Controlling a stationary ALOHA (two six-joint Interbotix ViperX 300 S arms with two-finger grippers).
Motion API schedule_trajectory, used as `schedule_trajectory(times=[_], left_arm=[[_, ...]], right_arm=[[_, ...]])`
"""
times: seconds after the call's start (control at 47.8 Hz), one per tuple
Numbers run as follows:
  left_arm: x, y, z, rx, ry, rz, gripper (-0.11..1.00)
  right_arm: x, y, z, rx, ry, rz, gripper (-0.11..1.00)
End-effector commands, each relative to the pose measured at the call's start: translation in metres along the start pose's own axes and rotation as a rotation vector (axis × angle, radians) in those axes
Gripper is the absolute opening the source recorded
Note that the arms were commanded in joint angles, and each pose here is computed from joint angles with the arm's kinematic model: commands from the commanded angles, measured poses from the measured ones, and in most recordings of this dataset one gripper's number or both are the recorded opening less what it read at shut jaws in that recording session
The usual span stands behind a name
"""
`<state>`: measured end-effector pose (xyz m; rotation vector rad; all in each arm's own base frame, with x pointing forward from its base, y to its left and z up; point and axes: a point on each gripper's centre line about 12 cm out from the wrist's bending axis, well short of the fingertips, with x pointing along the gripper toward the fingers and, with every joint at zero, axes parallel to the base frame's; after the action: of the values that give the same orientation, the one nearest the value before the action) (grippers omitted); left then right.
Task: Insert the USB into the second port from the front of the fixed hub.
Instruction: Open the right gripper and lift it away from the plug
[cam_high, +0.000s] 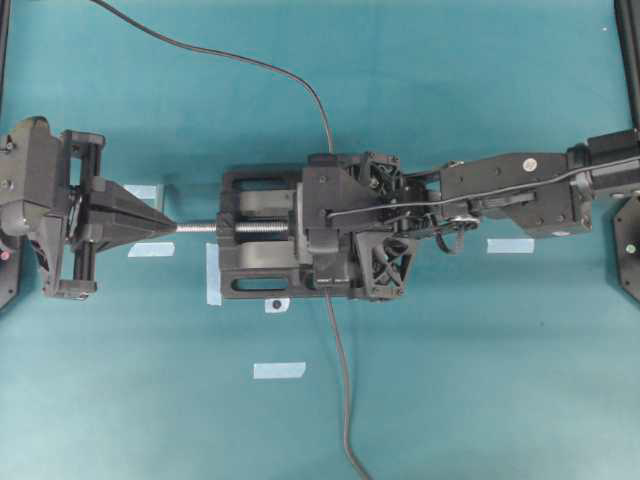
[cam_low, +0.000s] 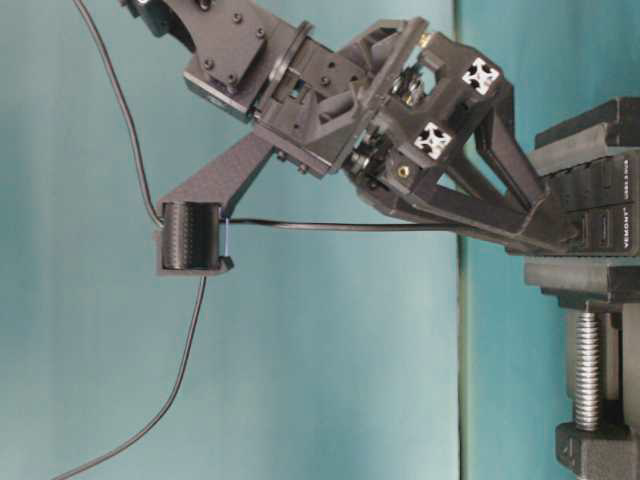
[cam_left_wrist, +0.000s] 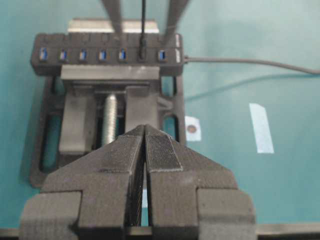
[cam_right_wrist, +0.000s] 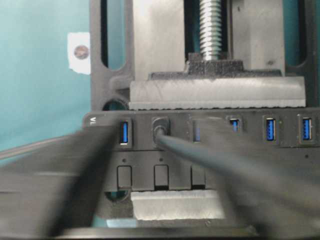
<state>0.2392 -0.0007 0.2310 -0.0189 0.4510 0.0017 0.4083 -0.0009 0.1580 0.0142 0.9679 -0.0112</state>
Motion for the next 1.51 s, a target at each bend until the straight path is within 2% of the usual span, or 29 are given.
schedule_trajectory(times=[0.0,0.063,0.732,1.485], left_arm=[[-0.001,0.0,0.006,0.001,-0.02,0.001,0.0],[-0.001,0.0,0.006,0.001,-0.02,0.001,0.0],[-0.001,0.0,0.008,-0.001,-0.025,0.001,0.0],[-0.001,0.0,0.007,0.001,-0.023,0.001,0.0]], right_arm=[[-0.013,0.0,0.011,0.012,-0.044,0.001,0.84],[-0.013,0.0,0.01,0.012,-0.038,0.0,0.88],[-0.019,-0.001,0.007,0.012,-0.038,0.0,0.86],[-0.067,-0.007,-0.002,0.024,-0.124,-0.008,0.86]])
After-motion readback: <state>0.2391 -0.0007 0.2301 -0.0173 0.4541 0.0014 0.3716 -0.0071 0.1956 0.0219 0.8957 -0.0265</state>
